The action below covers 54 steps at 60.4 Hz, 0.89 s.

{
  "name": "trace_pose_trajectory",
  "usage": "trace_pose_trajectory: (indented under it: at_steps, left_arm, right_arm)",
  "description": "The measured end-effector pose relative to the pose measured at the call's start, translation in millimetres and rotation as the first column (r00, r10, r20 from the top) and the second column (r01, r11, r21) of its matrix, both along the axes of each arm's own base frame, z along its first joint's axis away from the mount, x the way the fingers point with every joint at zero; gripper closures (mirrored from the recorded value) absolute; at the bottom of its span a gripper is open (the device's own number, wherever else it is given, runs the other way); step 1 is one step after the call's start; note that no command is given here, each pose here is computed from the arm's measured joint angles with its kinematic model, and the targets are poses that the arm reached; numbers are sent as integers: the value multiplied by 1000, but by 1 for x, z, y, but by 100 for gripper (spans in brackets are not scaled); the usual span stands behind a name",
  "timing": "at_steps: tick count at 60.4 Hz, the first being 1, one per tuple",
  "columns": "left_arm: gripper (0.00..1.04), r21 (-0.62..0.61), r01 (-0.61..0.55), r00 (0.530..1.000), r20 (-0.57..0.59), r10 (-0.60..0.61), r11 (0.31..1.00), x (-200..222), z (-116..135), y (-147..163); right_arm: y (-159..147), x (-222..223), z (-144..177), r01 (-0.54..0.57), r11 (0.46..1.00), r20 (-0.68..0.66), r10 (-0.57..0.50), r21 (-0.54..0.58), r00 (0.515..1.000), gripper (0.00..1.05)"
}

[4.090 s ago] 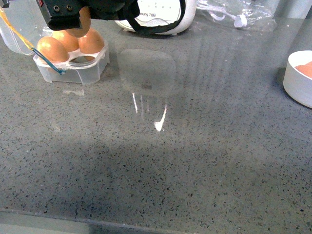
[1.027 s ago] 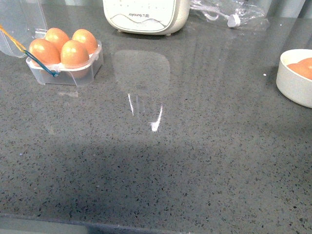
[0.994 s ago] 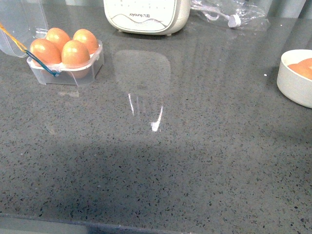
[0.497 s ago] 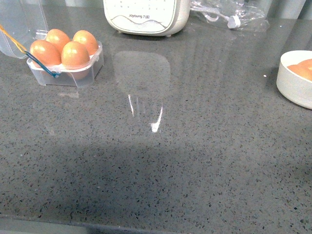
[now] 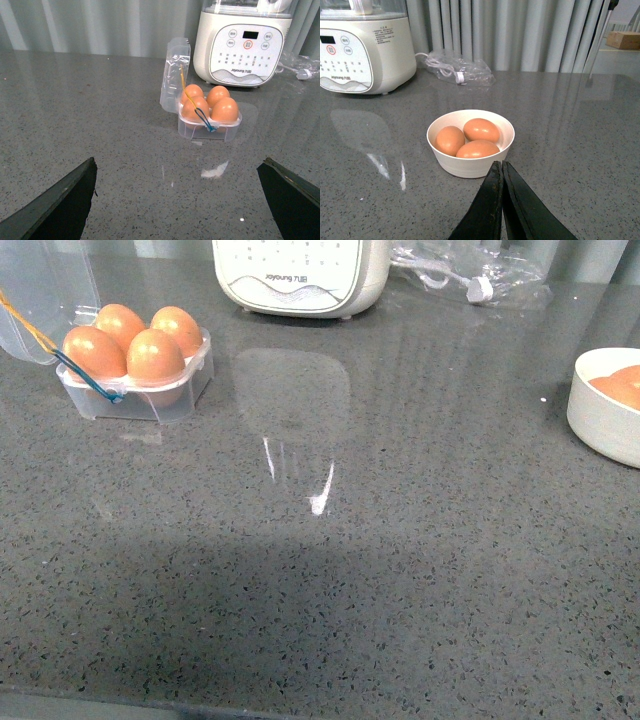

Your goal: Put egg into box

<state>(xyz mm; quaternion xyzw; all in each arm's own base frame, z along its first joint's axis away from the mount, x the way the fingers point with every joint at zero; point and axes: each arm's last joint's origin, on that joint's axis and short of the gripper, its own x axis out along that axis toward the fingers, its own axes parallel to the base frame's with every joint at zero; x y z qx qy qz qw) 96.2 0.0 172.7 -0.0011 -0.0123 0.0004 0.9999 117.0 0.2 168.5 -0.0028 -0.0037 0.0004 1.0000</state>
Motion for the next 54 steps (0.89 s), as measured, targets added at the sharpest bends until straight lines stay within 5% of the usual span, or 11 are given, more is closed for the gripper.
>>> trace_pose_trajectory:
  at_steps: [51, 54]
  left_arm:
    - [7, 0, 0, 1000, 0, 0, 1000, 0, 0, 0]
    - [7, 0, 0, 1000, 0, 0, 1000, 0, 0, 0]
  right_arm:
    - [0, -19, -3, -2, 1000, -5, 2, 1, 1000, 102]
    - [0, -19, -3, -2, 1000, -5, 2, 2, 1000, 95]
